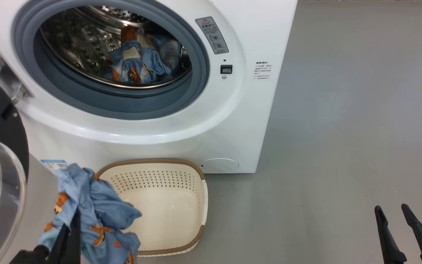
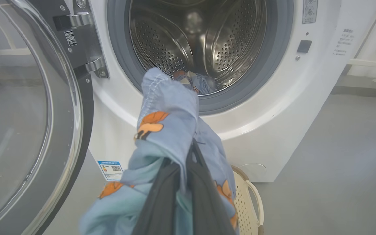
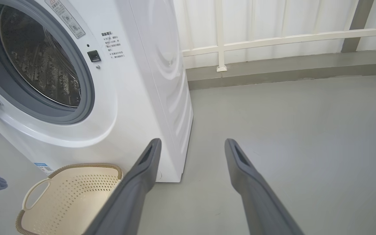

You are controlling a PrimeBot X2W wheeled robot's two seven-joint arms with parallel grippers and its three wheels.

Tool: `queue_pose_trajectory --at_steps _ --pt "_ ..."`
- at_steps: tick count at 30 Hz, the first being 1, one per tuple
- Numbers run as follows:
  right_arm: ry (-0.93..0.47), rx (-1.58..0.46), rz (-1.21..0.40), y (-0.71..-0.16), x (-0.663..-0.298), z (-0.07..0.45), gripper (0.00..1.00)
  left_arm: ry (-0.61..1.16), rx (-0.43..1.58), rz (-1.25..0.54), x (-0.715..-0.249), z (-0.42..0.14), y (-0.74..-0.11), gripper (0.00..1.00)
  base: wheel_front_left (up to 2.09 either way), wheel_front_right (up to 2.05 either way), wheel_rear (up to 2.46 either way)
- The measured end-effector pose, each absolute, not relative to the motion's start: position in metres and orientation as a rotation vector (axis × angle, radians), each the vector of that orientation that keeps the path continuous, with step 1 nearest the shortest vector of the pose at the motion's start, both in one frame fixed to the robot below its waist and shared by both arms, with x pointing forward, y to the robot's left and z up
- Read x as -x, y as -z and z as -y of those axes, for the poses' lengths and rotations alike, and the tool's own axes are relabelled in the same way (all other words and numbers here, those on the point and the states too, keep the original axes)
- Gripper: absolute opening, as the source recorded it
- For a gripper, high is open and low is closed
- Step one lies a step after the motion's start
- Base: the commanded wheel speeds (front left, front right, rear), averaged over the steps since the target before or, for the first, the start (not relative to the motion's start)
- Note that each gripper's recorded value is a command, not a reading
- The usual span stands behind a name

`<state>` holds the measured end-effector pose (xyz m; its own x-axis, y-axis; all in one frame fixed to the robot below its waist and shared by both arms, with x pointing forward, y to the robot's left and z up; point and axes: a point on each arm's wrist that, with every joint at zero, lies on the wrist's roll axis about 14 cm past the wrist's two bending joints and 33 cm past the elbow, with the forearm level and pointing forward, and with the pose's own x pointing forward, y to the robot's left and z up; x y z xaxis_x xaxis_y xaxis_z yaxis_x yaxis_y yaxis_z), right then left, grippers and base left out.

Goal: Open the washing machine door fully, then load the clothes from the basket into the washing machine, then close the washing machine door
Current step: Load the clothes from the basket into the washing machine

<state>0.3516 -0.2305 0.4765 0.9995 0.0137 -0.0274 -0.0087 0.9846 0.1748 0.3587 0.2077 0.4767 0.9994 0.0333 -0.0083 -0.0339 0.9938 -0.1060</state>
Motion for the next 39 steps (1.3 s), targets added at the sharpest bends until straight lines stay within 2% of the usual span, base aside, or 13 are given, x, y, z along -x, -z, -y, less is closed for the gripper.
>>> queue_pose_trajectory --at_steps 10,15,31,35,39 --pt "0.006 -0.181 -0.033 -0.475 -0.347 0.234 1.00 -0.031 0.116 -0.012 -0.356 -0.206 -0.475 0.00 0.00 0.00 0.00" --pt "0.014 -0.185 -0.046 -0.470 -0.347 0.234 1.00 -0.023 0.149 0.000 -0.368 -0.202 -0.477 0.00 0.00 0.00 0.00" --pt "0.034 -0.191 -0.060 -0.459 -0.381 0.237 1.00 0.087 0.137 0.323 -0.517 -0.170 -0.579 0.00 0.00 0.00 0.00" --pt "0.047 -0.191 -0.066 -0.454 -0.391 0.240 1.00 0.076 0.143 0.305 -0.552 -0.172 -0.572 0.00 0.00 0.00 0.00" --pt "0.069 -0.199 -0.089 -0.443 -0.399 0.244 1.00 0.093 0.135 0.215 -0.592 -0.165 -0.538 0.00 0.00 0.00 0.00"
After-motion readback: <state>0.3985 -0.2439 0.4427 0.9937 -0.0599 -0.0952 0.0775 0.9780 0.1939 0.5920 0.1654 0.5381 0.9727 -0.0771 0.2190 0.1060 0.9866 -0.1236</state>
